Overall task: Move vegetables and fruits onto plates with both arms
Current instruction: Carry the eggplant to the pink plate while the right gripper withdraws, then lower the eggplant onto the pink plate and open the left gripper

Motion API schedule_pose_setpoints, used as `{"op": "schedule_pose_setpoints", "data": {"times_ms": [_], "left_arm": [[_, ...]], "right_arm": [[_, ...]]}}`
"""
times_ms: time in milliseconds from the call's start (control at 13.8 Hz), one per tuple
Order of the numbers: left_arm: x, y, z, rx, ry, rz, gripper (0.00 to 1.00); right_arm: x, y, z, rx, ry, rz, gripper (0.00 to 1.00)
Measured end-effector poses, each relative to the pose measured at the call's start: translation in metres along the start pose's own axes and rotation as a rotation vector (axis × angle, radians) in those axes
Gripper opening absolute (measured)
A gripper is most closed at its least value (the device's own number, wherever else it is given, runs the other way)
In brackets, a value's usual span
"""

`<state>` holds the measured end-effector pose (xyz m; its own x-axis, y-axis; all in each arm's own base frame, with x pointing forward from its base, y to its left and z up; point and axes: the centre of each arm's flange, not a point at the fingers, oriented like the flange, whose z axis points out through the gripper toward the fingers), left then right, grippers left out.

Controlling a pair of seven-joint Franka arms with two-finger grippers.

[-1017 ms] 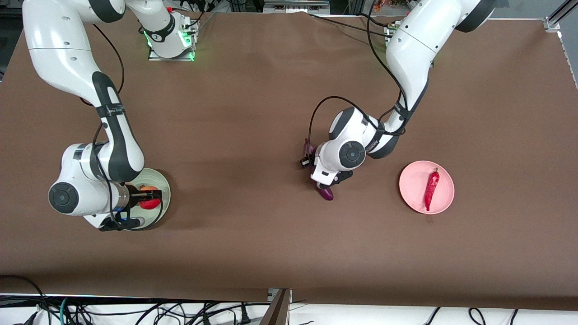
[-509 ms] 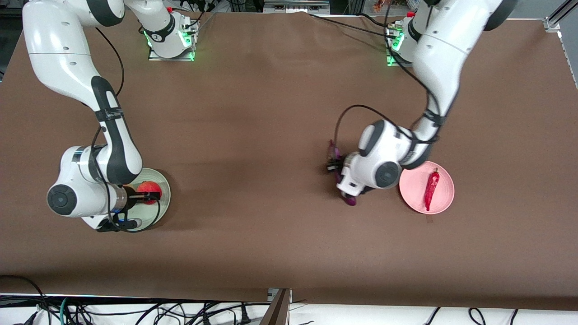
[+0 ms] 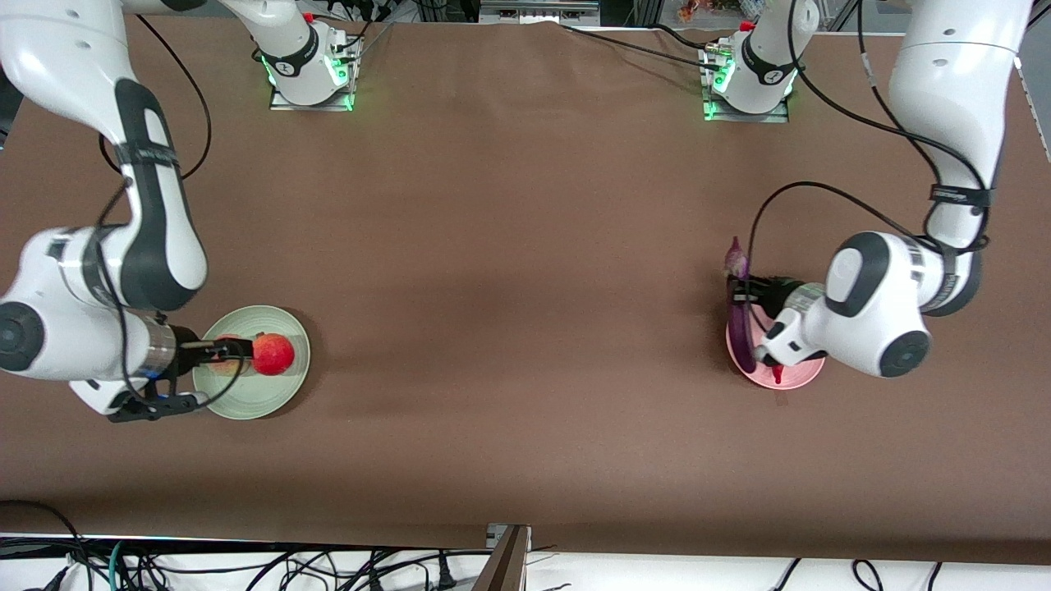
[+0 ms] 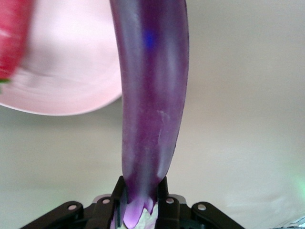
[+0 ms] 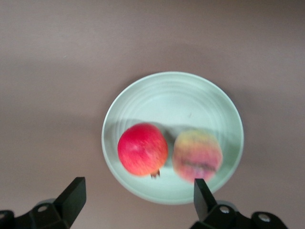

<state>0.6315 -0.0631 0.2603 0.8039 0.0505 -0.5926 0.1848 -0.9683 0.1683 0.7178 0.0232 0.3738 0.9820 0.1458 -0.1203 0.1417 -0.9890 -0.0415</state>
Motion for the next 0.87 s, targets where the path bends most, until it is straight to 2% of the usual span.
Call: {"op": "schedule_pose_setpoints", "data": {"times_ms": [218, 363, 509, 654, 872], "left_arm": [[0.005, -0.014, 0.007, -0.009, -0.016, 0.025, 0.29], [0.007, -0.013, 0.011, 0.022, -0.011, 0.033, 0.29], [0.015, -0.019, 0.015, 0.033, 0.010, 0.064, 0.29], [0.026, -0.031, 0.023, 0.023, 0.016, 0.090, 0.29], [0.035, -0.042, 0.033, 0.011, 0.008, 0.098, 0.29]], "right_arm": [[-0.029, -0.009, -0.064, 0.001, -0.011, -0.009, 1.00], [-0.049, -0.019, -0.100, -0.002, -0.017, -0.020, 1.00], [-0.067, -0.025, -0.125, -0.003, -0.031, -0.026, 1.00], [-0.084, -0.030, -0.148, -0.007, -0.016, -0.032, 1.00], [-0.114, -0.032, -0.170, -0.051, -0.005, -0.034, 1.00]]}}
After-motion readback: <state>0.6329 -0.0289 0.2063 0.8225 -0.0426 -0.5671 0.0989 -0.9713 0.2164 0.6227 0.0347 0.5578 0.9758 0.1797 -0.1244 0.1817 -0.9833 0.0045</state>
